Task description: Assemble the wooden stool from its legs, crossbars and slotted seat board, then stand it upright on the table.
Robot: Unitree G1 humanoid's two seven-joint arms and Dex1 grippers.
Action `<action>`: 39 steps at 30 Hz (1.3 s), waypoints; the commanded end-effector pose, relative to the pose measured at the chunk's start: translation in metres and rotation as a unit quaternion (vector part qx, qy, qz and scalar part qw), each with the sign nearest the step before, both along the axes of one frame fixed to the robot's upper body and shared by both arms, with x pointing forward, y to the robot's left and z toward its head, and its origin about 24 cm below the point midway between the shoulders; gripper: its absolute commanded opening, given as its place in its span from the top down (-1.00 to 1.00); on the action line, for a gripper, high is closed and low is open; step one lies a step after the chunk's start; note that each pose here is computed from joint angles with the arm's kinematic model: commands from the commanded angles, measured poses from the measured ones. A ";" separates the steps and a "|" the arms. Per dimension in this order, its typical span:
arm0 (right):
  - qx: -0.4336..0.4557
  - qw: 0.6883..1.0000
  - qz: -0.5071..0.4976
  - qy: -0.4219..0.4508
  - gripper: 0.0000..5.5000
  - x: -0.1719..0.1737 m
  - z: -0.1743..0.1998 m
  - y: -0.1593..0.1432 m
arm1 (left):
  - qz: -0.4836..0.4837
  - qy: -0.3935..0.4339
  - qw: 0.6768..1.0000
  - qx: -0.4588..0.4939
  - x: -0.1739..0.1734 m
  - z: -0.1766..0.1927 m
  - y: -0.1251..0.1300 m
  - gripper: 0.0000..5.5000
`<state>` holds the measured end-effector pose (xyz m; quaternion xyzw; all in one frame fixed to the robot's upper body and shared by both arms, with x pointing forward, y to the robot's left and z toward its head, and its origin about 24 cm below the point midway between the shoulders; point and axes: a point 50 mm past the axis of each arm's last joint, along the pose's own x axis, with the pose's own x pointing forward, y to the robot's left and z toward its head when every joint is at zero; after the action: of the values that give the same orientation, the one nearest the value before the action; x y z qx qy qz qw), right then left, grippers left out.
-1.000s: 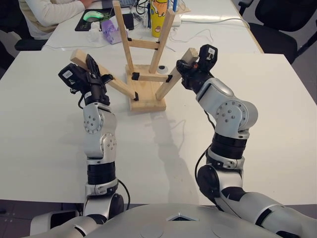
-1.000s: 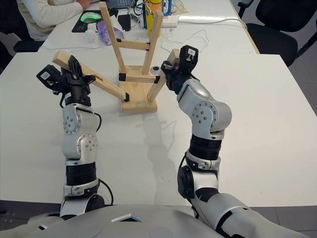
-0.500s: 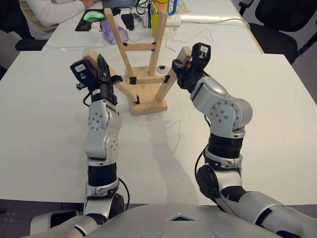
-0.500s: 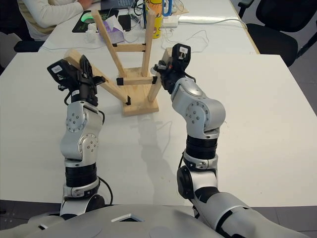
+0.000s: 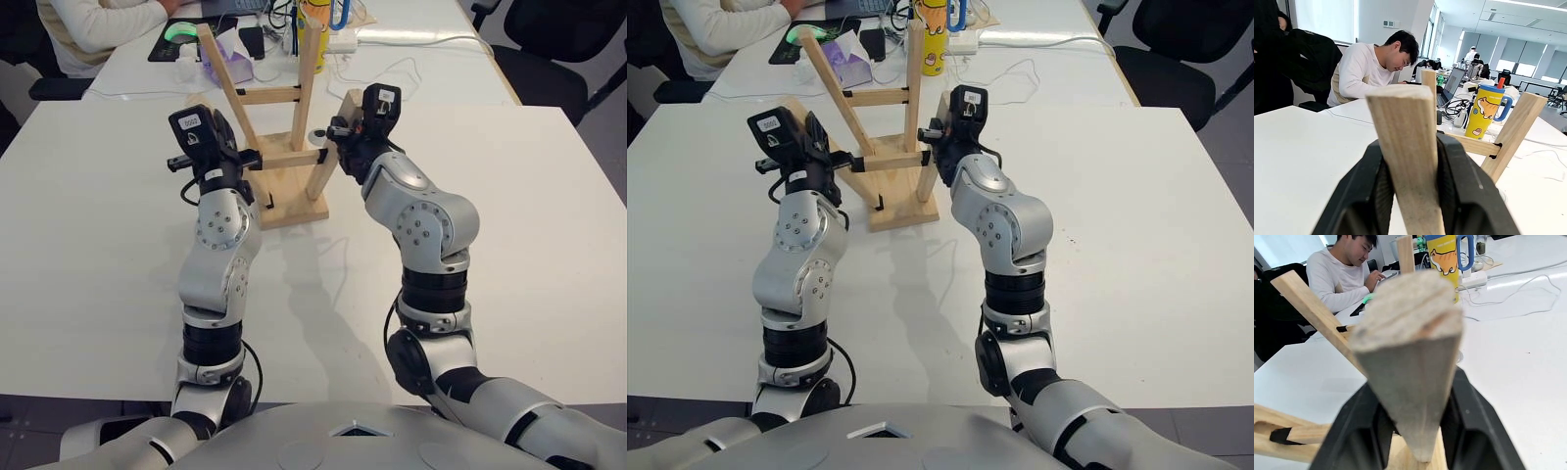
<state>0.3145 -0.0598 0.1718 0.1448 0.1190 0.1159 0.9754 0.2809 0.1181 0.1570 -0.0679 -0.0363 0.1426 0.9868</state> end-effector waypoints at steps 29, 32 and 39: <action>0.108 0.994 -0.010 0.001 0.61 -0.010 0.003 0.022 | -0.055 0.196 0.972 0.113 0.004 -0.090 0.023 0.62; 0.121 0.993 -0.013 0.006 0.61 -0.010 0.002 0.022 | -0.079 0.201 0.966 0.143 0.003 -0.094 0.017 0.61; 0.125 0.992 -0.015 0.013 0.61 -0.008 -0.001 0.020 | -0.117 0.196 0.957 0.179 0.002 -0.097 0.010 0.61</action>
<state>0.3132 -0.0626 0.1666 0.1878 0.1106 0.0833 0.9724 0.2944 0.1087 0.1525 0.0249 -0.0802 0.0386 0.9957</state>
